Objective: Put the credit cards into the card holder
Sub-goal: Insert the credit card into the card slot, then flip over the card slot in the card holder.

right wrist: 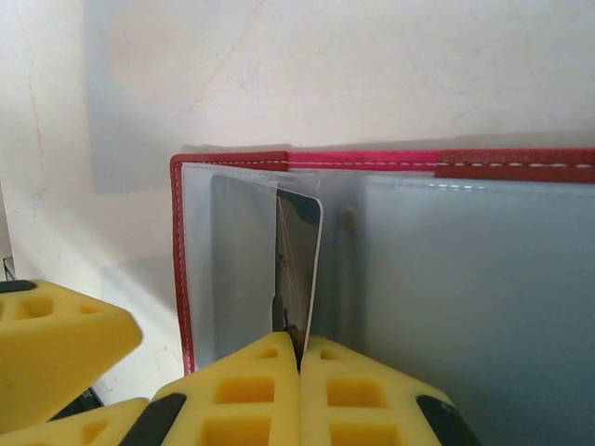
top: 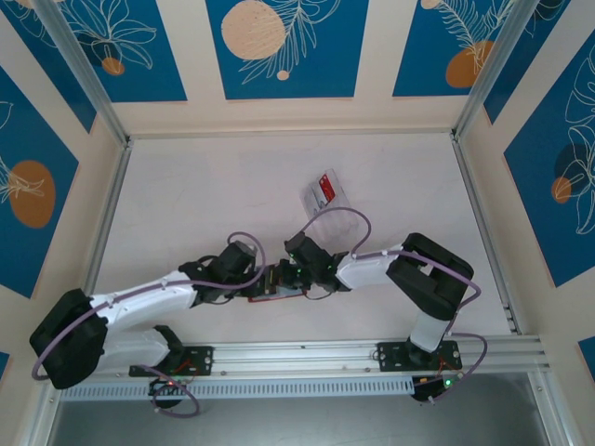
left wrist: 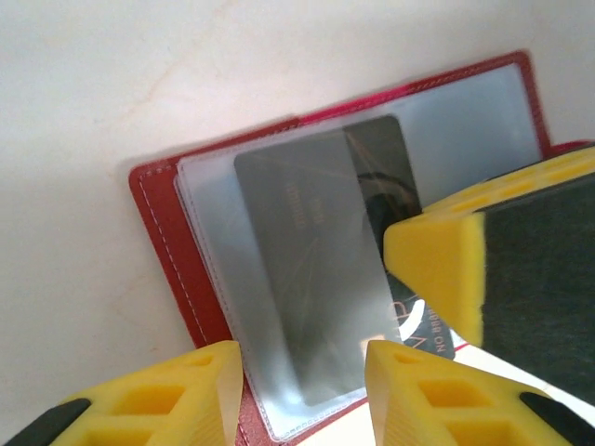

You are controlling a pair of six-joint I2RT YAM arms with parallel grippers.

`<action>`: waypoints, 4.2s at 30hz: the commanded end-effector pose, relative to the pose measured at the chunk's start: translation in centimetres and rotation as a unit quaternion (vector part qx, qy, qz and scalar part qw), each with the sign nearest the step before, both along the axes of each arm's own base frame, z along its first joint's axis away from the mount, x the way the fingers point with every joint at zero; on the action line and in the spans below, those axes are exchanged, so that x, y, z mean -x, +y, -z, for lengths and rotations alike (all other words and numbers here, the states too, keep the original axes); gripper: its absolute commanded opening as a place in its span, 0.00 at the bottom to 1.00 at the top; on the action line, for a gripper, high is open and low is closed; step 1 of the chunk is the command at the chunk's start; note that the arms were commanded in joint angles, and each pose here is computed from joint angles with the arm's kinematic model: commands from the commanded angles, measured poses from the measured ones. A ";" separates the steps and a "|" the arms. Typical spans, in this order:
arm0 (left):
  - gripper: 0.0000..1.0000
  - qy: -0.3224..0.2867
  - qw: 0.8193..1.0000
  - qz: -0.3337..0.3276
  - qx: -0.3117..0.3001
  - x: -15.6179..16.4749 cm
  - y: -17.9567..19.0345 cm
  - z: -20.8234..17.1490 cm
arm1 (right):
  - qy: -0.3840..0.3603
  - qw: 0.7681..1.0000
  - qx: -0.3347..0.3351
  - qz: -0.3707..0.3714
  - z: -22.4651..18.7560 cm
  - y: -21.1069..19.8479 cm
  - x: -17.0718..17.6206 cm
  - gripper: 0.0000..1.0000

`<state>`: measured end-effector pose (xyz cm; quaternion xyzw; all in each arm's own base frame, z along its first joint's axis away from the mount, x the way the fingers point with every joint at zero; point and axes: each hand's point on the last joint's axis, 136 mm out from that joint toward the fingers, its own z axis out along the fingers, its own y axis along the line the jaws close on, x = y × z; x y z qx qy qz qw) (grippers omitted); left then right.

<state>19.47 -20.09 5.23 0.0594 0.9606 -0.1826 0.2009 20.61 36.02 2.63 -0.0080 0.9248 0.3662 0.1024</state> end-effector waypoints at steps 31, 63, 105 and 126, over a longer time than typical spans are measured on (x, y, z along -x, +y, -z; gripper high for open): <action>0.11 0.069 0.997 -0.026 -0.007 -0.1 1.7 5.0 | 0.056 0.992 0.010 -0.113 -0.3 -0.1 0.9 0.17; 0.11 0.069 0.997 -0.032 -0.004 0.4 2.1 5.3 | 0.044 0.992 0.029 -0.118 -1.9 -1.4 -0.1 0.03; 0.11 0.072 0.997 -0.035 -0.009 0.8 2.5 5.7 | -0.014 0.968 0.220 -0.117 -1.0 -6.2 -2.6 0.18; 0.11 0.071 0.997 -0.035 -0.012 0.8 2.6 5.7 | -0.021 0.934 0.336 -0.119 2.4 -8.0 -2.7 0.29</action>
